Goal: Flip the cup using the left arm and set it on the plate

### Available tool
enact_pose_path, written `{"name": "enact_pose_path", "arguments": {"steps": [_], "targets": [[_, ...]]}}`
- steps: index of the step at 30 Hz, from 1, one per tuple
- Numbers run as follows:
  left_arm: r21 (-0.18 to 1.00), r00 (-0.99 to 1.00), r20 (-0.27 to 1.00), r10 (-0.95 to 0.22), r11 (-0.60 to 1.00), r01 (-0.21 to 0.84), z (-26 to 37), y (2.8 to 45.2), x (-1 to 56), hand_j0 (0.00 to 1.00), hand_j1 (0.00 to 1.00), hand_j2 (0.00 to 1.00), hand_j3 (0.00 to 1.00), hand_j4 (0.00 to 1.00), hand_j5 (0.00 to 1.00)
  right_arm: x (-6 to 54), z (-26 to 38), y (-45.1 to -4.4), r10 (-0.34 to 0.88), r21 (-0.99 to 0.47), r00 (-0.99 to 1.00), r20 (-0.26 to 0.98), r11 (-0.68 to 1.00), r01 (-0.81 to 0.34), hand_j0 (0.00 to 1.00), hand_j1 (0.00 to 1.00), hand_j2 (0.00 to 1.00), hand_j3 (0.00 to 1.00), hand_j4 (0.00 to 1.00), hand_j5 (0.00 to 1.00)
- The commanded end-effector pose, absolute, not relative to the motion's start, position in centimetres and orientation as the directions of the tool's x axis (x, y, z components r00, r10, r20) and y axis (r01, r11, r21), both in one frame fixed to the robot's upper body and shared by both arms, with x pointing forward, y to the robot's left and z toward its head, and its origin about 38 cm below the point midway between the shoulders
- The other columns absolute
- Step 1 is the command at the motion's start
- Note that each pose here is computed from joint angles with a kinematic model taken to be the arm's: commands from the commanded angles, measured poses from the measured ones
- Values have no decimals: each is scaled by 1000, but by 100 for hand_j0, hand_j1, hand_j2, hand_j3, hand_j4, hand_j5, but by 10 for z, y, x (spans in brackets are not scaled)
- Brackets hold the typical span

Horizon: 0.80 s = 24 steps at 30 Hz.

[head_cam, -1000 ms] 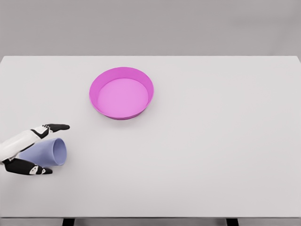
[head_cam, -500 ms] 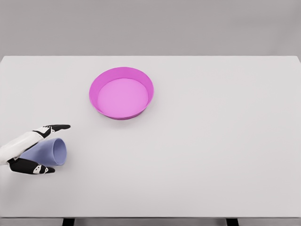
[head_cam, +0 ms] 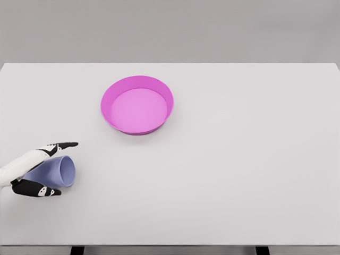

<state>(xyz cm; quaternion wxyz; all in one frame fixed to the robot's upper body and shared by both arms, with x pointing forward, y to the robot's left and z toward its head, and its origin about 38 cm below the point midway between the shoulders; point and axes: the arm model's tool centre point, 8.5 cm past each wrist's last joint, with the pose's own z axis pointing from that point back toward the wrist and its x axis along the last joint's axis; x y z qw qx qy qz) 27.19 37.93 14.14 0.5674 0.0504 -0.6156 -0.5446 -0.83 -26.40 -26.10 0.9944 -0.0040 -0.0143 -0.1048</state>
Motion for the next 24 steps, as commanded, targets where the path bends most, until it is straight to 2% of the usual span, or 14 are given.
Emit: {"name": "enact_pose_path", "arguments": {"steps": [1,9,12,15,24], "targets": [[725,-336,643,-688,405,557,139,379,272,100,100,100,100,100,100,-8,-261,-264,-208,-5,978,29,978,208,100,100,100,100,100,100],[721,-291,633,-717,410,558,130,379,273,100,100,100,100,100,100,-8,-261,-264,-208,-5,978,29,978,208,100,100,100,100,100,100],[715,-280,629,-725,399,574,127,379,272,76,76,76,76,76,76,-8,-261,-264,-208,-5,978,29,978,208,100,100,100,100,100,100],[715,-280,627,-727,394,578,127,380,272,71,71,71,71,71,71,-8,-261,-264,-210,-5,977,29,978,210,100,100,100,100,100,100],[711,-280,644,-712,420,564,133,379,277,71,71,71,71,71,71,-8,-261,-264,-208,-5,978,29,978,208,100,100,100,100,100,100]]}}
